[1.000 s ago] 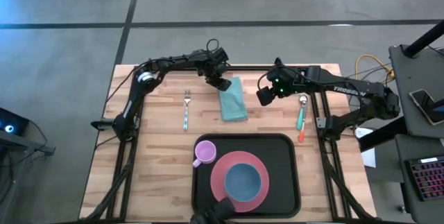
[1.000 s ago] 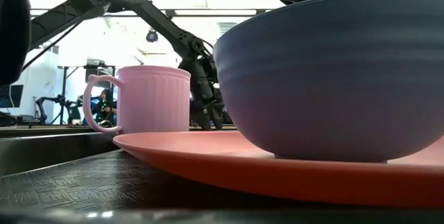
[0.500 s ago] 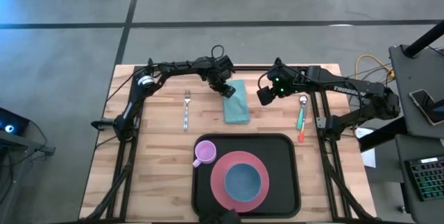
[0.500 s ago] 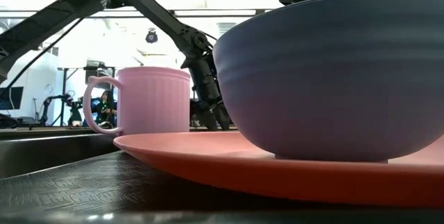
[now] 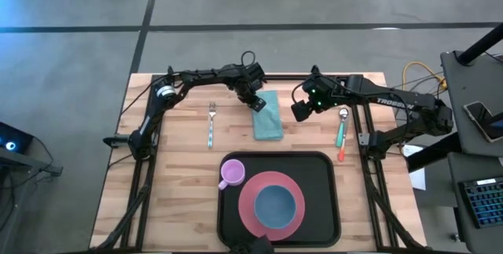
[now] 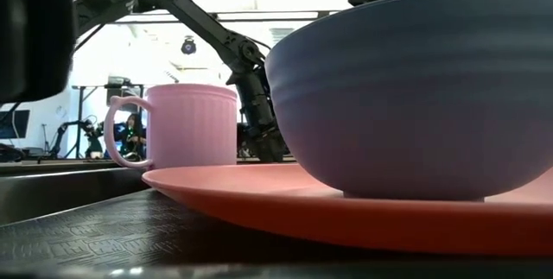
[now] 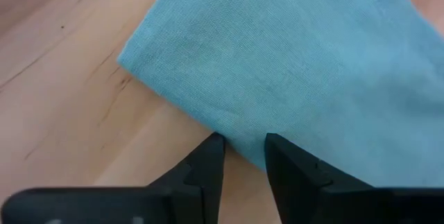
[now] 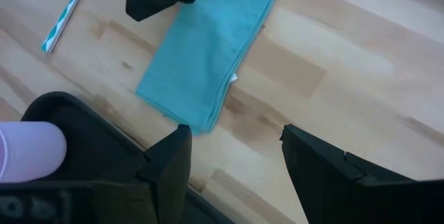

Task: Set up tray
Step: Put the blue napkin on the black serving tray to the right of the pink plate

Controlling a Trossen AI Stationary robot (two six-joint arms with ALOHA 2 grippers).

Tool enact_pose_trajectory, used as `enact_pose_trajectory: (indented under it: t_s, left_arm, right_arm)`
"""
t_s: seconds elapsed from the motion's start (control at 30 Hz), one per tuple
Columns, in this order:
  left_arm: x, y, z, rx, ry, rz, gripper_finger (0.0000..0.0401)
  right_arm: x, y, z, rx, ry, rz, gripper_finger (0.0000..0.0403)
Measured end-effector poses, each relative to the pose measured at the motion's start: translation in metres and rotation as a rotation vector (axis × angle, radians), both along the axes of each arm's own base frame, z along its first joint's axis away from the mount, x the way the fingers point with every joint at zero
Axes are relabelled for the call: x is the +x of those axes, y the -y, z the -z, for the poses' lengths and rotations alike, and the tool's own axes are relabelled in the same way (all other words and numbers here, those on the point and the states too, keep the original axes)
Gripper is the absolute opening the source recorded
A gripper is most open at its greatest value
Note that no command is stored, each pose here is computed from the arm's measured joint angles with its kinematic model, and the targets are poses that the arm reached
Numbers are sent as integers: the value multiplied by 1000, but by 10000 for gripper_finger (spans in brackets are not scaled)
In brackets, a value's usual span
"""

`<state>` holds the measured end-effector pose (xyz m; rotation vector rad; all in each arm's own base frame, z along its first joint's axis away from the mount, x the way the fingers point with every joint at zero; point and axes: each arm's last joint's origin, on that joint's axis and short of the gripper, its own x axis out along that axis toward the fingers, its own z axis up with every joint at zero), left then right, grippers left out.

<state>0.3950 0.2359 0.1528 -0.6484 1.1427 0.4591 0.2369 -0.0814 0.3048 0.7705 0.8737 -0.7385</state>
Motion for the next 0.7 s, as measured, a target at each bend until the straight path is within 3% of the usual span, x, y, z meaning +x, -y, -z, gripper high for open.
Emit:
enact_pose_trajectory:
  t_s: [0.23,0.43,0.7]
  left_arm:
    - [0,0,0,12,2,11,78]
    - [-4,-6,0,8,-9,20,13]
    - [-8,-1,-10,-20,-10,35,0]
  right_arm:
    - [-1,0,7,6,-23,1,210]
    - [-2,0,9,35,-18,-8,210]
    - [4,26,21,192,113,78,210]
